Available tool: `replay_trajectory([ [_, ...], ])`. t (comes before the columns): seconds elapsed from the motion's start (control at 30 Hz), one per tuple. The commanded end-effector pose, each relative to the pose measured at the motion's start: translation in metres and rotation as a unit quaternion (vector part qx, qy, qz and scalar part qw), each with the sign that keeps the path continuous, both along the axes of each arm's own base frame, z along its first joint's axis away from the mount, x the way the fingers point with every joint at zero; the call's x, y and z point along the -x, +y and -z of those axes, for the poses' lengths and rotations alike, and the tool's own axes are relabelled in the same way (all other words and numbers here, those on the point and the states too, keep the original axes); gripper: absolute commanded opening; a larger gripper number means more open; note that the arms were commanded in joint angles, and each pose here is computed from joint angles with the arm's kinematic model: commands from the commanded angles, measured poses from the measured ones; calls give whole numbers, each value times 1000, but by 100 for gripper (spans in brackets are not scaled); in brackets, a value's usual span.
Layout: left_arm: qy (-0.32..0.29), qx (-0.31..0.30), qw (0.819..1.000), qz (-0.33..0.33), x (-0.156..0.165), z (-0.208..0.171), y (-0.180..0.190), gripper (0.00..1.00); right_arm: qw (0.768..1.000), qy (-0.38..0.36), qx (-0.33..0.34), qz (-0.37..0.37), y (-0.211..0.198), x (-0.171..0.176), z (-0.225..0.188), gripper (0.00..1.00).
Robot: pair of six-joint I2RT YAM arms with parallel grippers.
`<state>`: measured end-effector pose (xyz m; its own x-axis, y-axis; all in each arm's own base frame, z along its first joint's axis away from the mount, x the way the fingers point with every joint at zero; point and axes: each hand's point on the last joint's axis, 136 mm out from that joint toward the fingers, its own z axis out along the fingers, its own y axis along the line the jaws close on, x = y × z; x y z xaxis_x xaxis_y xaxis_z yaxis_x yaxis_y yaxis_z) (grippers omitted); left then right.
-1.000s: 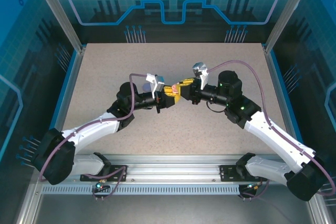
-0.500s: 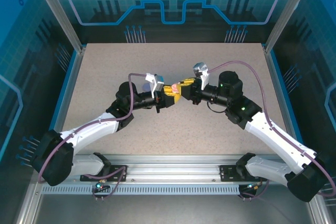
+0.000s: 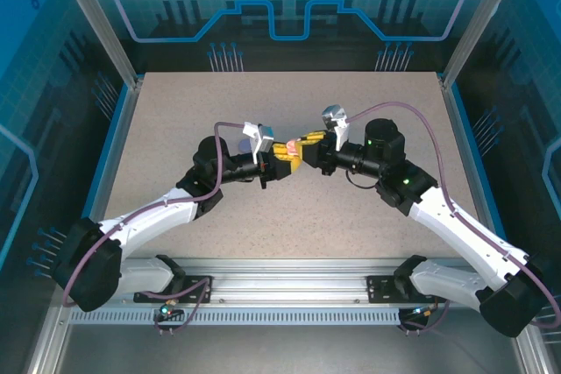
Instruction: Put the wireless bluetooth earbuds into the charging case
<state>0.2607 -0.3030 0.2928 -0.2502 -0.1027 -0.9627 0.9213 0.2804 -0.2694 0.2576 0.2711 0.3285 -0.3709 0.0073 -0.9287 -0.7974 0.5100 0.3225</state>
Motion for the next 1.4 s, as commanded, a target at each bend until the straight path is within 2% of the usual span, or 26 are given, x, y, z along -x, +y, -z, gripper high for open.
replay_trajectory([
  [0.0,-44,18,999,2,6,-30,1,8,1000,-1,7,-17,4,9,3,21],
  [0.8,-61,1,998,4,8,-29,1,8,999,33,39,-18,4,9,18,24],
  [0.93,-63,0,998,7,9,-30,1,8,998,40,43,-24,6,9,20,29],
  [1.17,-58,-9,998,6,8,-25,0,8,998,40,42,-27,7,11,12,44],
  [1.37,-52,-14,999,3,6,-20,-1,8,997,53,42,-32,8,13,5,50],
])
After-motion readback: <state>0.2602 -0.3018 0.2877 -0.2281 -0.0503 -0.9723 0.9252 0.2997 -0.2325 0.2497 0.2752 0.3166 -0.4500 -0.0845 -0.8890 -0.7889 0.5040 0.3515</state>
